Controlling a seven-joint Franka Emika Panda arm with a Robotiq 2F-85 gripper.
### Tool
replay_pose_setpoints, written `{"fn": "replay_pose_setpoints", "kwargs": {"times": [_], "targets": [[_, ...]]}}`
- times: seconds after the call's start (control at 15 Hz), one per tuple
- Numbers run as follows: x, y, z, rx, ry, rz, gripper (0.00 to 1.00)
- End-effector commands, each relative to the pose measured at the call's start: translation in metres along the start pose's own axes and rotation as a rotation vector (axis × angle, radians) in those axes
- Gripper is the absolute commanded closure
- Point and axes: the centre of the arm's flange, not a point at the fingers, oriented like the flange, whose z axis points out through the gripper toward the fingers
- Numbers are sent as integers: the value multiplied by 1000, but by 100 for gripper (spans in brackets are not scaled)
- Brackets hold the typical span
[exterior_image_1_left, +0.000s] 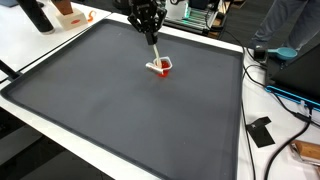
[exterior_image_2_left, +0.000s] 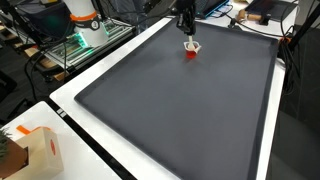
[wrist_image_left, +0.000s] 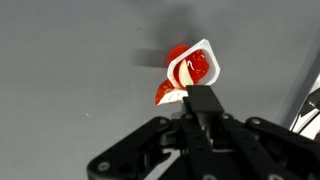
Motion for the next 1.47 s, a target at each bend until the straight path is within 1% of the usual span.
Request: {"fn": "replay_pose_setpoints", "kwargs": {"times": [0.0, 0.2, 0.47, 1.13, 1.4], "targets": [[-6, 4, 11, 25, 3, 0, 97], [-7, 6, 14, 62, -1, 10, 97], [-7, 12, 15, 102, 15, 25, 97], [-11, 38, 19, 194, 39, 90, 97], [-13, 38, 18, 224, 36, 90, 97]]}}
